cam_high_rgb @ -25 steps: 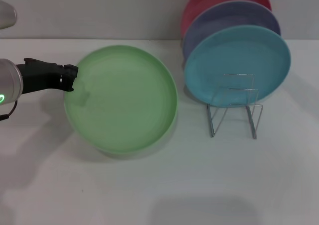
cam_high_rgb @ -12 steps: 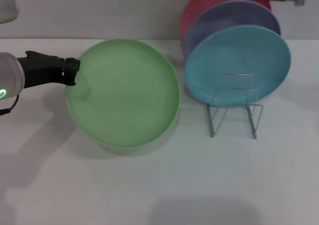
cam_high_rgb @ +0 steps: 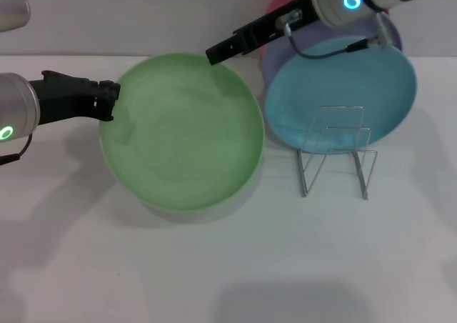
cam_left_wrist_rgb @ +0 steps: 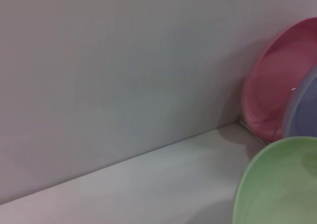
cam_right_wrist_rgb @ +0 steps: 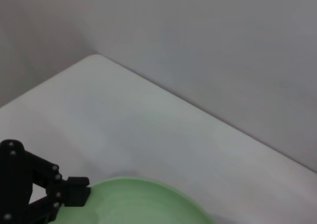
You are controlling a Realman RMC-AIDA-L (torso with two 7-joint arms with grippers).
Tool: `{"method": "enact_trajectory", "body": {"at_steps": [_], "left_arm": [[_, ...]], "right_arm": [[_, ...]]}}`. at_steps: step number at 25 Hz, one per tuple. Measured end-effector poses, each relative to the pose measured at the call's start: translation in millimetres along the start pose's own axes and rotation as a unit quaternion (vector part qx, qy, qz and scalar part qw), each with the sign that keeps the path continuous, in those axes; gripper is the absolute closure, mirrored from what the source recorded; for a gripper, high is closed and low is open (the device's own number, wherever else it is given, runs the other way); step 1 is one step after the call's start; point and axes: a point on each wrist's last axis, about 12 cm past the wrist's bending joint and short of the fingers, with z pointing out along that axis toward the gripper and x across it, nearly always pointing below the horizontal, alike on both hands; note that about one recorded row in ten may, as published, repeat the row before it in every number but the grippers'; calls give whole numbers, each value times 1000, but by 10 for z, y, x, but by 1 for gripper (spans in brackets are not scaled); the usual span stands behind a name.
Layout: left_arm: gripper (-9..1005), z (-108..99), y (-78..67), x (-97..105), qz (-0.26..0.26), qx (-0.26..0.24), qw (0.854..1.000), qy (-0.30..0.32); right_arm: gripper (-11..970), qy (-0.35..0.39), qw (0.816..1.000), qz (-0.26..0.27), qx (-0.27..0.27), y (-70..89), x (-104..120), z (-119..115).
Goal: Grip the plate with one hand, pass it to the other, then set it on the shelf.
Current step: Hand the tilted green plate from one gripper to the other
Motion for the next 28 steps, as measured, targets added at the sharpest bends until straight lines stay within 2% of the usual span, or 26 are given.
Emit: {"method": "enact_trajectory", "body": {"at_steps": [14,22,28], "left_arm": [[969,9,-22,-4,2,3,1000,0],[969,2,-25,7,-3,7,1000,-2],[969,-10,-27,-3,-7,16,1000,-9]], "right_arm": [[258,22,1000,-14,7,45,72,261],[280,1,998,-60,21,60,130,359],[504,1,997,-81,18,62,185,401]]}}
